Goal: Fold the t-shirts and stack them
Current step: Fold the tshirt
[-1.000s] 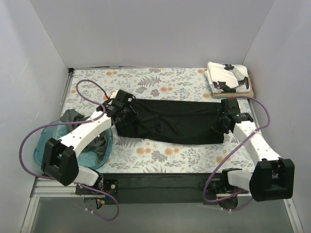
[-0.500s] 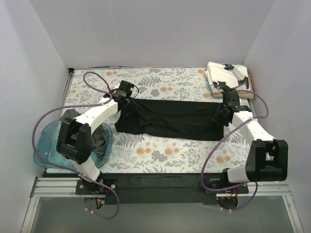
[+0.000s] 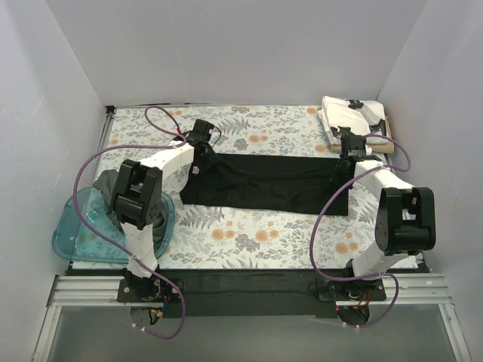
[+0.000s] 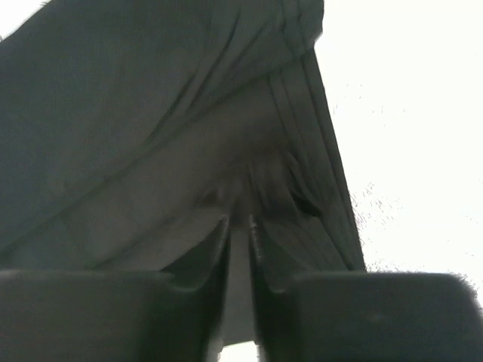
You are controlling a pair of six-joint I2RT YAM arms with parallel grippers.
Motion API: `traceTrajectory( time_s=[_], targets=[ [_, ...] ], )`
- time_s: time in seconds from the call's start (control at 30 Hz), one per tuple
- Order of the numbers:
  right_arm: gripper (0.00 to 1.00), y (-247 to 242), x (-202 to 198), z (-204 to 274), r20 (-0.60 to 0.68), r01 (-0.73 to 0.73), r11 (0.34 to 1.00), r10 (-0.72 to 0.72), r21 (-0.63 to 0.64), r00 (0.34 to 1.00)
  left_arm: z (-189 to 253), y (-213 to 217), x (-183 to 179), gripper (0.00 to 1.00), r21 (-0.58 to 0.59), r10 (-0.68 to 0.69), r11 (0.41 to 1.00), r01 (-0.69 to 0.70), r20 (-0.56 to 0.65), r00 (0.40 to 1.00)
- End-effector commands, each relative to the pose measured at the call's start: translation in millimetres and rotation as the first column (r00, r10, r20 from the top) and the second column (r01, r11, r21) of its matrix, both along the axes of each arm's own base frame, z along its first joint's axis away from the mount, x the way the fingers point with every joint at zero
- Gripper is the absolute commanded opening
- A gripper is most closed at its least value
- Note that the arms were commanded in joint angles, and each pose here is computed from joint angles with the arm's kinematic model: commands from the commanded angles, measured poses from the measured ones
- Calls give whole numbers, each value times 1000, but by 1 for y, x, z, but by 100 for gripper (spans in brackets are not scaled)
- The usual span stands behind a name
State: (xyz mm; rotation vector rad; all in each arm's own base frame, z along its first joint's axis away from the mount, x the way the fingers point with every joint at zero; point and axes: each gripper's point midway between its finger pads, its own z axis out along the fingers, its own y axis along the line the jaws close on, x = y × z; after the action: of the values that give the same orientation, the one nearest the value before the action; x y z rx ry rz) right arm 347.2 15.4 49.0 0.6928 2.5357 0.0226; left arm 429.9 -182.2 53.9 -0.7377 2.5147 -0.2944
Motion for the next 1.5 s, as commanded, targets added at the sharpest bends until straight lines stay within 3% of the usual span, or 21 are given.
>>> traceTrajectory(
  time_s=[0.0,0.03,0.07,0.1,0.13,0.2,0.5,0.67,0.7,0.93,0.97,1.03,1.07,1.1,1.47],
  targets=[
    [31,-13,32,18,92,12,998,-6,-67,996,18,-4,32,36,-1,-18,1000,18,103,995],
    [43,-12,33,18,92,7,998,-1,-65,996,24,-1,40,55,0,-10,1000,10,109,994],
    [49,-12,33,19,90,7,998,-1,-65,996,18,0,36,64,12,-16,1000,15,76,997],
    [58,-13,30,18,84,8,998,-2,-66,996,20,-1,35,70,9,-23,1000,22,76,997],
    [82,-11,27,21,93,4,998,2,-62,996,22,-5,32,74,-11,-40,999,41,68,997],
    [95,-10,21,24,100,-3,998,9,-61,995,32,-7,21,82,-45,-55,997,59,93,994],
    [98,3,-25,44,177,-77,997,79,-14,981,22,-14,-51,86,-127,-102,986,109,55,993],
    [98,3,-42,47,204,-99,995,101,-19,974,20,-30,-59,86,-167,-143,975,149,49,989],
    [98,2,-45,46,203,-102,994,105,-28,974,18,-32,-60,84,-169,-150,973,155,43,988],
    [98,-8,-53,50,207,-87,993,103,-81,973,7,-53,-62,44,-194,-199,961,199,22,980],
    [98,-9,-54,50,206,-82,993,98,-85,974,4,-53,-62,32,-192,-200,961,200,16,980],
    [98,-11,-53,52,209,-73,993,90,-88,974,-2,-55,-62,17,-187,-204,962,201,2,979],
    [98,-11,-53,52,209,-75,993,92,-88,974,-1,-55,-59,4,-188,-199,962,196,4,980],
    [98,-11,-53,51,208,-75,993,92,-88,974,-3,-56,-58,0,-186,-199,963,195,-1,980],
    [98,-9,-54,49,201,-87,993,102,-84,974,8,-68,-26,0,-174,-201,963,207,55,978]
  ],
)
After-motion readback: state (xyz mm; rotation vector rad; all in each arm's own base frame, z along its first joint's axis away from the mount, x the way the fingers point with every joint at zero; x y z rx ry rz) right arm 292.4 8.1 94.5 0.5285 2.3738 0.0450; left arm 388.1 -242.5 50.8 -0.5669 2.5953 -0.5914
